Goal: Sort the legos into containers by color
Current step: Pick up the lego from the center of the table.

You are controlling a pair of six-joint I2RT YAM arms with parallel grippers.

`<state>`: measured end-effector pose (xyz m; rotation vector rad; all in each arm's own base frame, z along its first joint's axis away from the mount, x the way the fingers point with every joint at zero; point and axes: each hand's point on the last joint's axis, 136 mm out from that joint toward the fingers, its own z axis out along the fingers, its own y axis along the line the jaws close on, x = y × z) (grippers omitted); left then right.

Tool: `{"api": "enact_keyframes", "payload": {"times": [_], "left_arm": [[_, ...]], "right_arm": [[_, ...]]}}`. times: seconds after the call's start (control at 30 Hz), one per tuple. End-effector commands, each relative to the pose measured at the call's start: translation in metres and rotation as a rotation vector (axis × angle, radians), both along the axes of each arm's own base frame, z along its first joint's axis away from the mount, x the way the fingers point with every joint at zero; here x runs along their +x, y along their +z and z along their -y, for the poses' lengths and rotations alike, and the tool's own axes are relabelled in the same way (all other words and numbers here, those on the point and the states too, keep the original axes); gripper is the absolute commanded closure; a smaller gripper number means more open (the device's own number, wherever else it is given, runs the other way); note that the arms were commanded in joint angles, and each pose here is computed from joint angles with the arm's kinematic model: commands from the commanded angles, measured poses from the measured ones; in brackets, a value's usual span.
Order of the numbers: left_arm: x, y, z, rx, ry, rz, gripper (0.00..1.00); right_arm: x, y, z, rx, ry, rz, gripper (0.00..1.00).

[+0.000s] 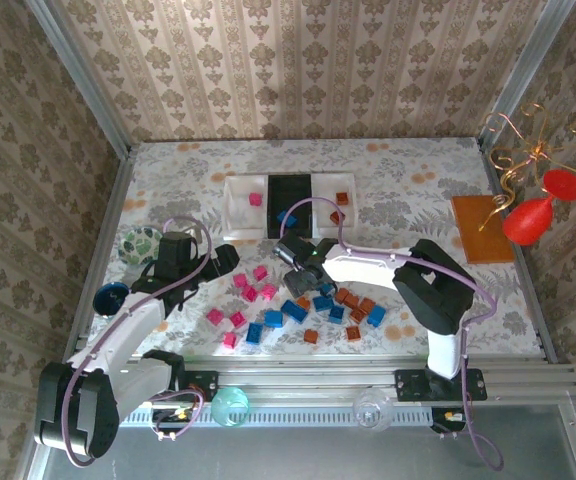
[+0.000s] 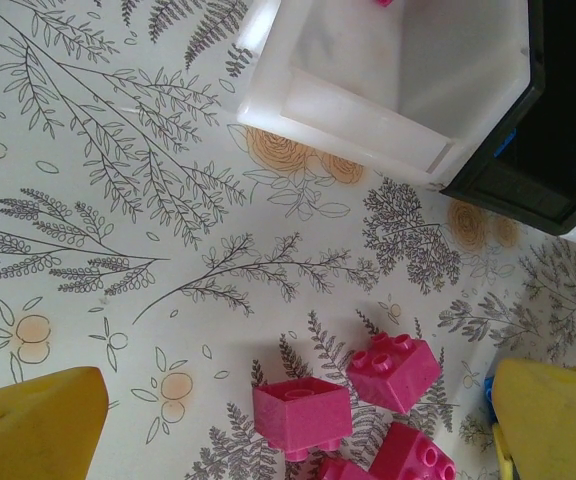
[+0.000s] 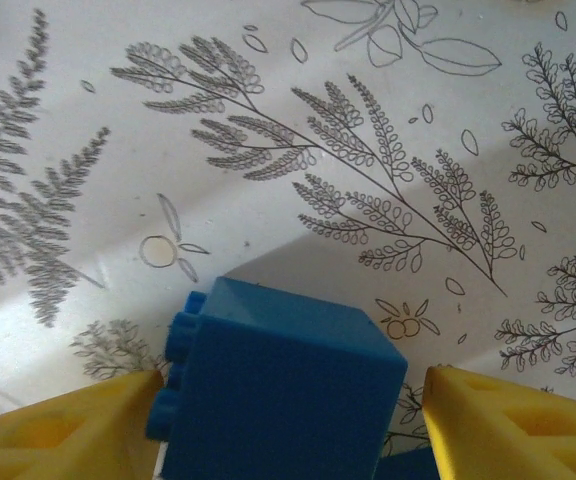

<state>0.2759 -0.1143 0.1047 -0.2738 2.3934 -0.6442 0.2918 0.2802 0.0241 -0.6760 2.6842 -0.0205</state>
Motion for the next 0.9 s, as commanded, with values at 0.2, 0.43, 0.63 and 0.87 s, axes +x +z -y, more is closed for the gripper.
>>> {"api": "enact_keyframes", "payload": {"times": [0.2, 0.43, 0.63, 0.87], "left_arm": [[0.001, 0.005, 0.003, -0.033, -0.003, 0.017, 0.0], [0.002, 0.007, 0.005, -0.038, -0.011, 0.017, 0.0], [0.002, 0.013, 0.005, -0.036, -0.02, 0.038, 0.0], [0.005, 0.022, 0.008, -0.055, -0.027, 0.062, 0.0]], "right_arm": [[0.009, 0.004, -0.019, 0.124, 0.01, -0.006, 0.4], [0.016, 0.01, -0.027, 0.154, 0.016, -0.003, 0.57], [0.043, 0.071, -0.023, 0.276, -0.033, 0.108, 0.63], [0.105, 0.124, -0.013, 0.358, -0.127, 0.223, 0.65]]}}
